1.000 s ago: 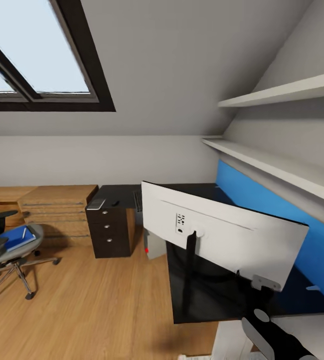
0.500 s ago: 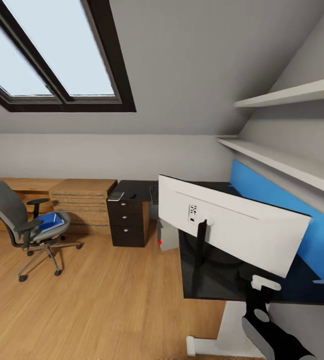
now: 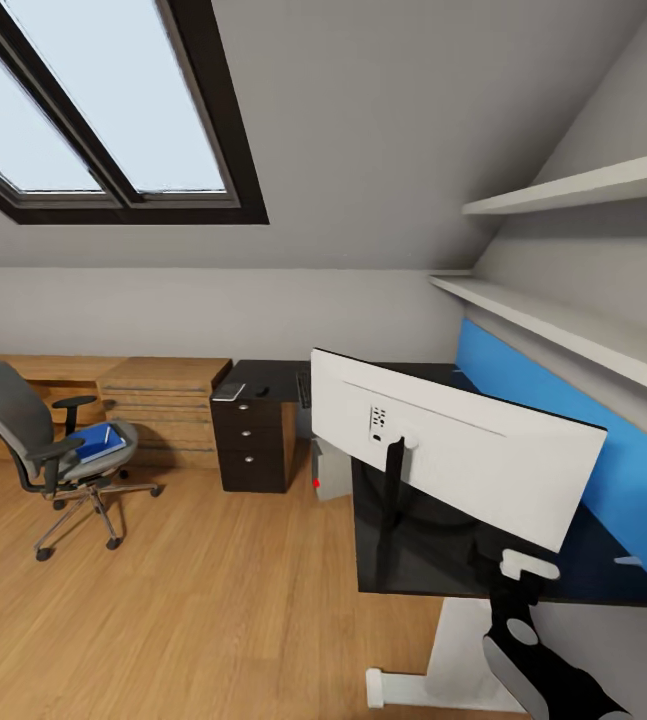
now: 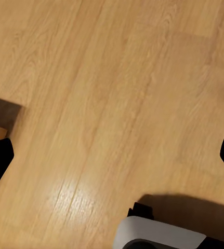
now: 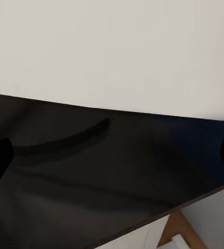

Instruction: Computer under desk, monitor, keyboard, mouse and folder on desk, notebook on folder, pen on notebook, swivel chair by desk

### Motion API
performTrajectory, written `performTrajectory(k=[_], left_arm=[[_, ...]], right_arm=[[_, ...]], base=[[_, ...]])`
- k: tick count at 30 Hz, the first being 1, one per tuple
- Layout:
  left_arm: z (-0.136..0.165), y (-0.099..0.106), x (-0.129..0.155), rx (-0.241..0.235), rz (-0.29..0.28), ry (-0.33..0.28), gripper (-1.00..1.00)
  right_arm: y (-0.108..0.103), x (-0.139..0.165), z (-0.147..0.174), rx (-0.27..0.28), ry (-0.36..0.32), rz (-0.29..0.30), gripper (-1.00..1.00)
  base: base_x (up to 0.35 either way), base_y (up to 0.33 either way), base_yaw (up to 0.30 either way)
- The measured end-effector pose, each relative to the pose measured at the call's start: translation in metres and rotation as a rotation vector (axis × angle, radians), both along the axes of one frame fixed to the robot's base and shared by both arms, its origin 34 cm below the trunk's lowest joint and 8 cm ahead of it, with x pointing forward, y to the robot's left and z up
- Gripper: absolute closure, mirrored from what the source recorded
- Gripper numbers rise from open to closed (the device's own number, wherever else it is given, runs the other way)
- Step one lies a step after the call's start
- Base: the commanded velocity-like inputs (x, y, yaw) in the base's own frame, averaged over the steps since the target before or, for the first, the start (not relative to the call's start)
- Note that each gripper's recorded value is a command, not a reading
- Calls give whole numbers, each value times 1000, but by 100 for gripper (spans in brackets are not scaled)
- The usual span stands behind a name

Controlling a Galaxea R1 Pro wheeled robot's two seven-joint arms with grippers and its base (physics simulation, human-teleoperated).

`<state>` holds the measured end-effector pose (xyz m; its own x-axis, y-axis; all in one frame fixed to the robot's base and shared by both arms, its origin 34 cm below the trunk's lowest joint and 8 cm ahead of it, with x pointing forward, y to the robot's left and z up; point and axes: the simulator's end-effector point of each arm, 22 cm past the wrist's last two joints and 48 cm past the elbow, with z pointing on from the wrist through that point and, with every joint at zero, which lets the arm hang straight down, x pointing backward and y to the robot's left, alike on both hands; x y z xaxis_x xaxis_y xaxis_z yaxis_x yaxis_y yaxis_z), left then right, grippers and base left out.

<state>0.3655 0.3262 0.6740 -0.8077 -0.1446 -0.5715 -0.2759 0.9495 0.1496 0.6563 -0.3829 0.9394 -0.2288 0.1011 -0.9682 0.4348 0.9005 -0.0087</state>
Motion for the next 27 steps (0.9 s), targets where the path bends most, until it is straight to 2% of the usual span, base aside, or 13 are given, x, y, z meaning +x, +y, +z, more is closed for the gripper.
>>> performTrajectory(k=[4, 8, 19, 27], left_arm=[[0, 0, 0, 0, 0, 0, -100], [0, 0, 0, 0, 0, -1, -100], [0, 0, 0, 0, 0, 0, -100], [0, -1, 0, -1, -2, 0, -100]], right_arm=[[4, 2, 5, -46, -6, 34, -100], [6, 3, 7, -60, -15, 48, -100], [10, 7, 18, -60, -78, 69, -100], [9, 7, 19, -59, -83, 67, -100]], base=[[121, -1, 0], [250, 0, 0], [108, 0, 0], [228, 0, 0]])
